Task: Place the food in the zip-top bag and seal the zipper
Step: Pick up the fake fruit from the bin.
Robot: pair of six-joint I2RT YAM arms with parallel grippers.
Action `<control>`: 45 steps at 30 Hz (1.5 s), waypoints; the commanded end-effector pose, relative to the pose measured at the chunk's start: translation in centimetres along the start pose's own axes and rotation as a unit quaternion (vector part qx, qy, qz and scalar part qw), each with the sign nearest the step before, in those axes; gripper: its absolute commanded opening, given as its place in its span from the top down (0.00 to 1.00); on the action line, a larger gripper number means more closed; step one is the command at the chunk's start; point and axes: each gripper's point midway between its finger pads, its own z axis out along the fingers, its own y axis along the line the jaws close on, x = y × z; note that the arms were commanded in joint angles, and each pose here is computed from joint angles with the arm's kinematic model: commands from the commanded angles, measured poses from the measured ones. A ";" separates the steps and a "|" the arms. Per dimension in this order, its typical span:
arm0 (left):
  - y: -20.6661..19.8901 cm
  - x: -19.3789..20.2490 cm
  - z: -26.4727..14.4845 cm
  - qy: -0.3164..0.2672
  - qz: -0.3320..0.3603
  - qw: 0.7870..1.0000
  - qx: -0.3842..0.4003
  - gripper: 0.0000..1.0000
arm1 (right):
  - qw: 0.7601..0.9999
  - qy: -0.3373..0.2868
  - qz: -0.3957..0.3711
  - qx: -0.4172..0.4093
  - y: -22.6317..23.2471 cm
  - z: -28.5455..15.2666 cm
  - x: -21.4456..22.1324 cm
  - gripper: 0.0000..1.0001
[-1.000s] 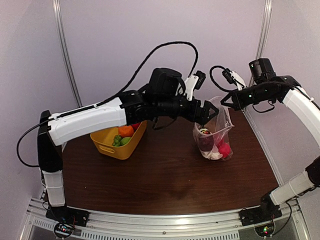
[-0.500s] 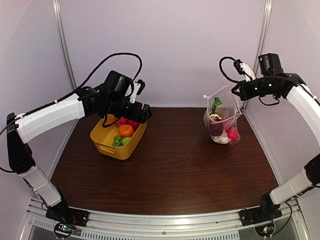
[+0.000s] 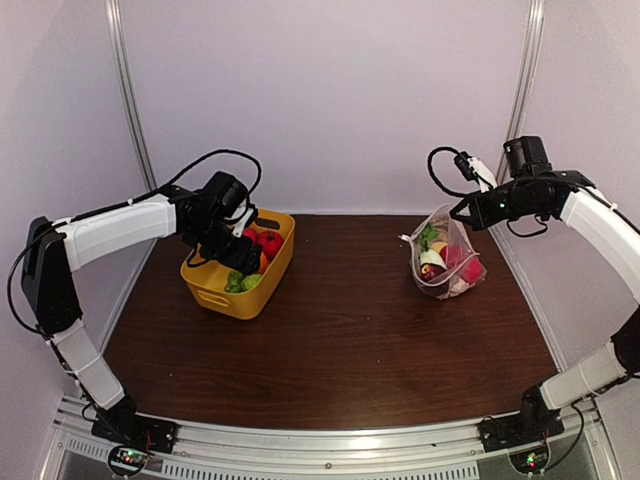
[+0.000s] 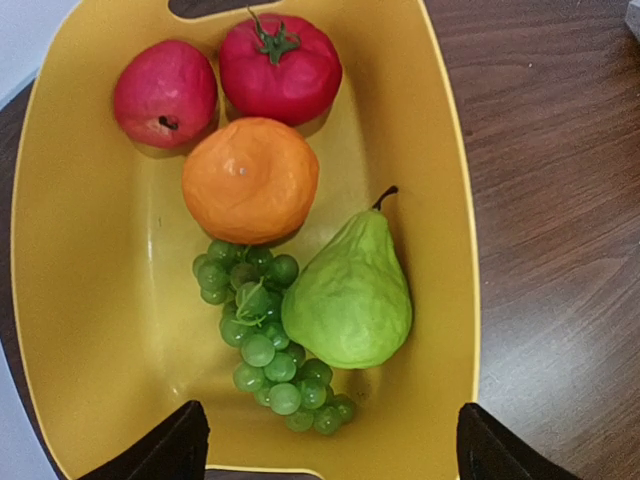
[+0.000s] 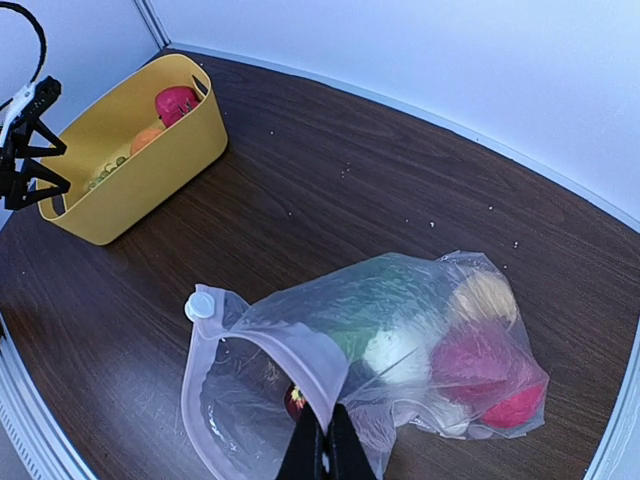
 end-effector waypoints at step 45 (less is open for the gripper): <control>3.5 -7.0 8.0 0.020 -0.063 0.998 -0.004 0.15 | 0.999 -0.046 -0.011 0.008 0.9 -2.2 0.0 1.00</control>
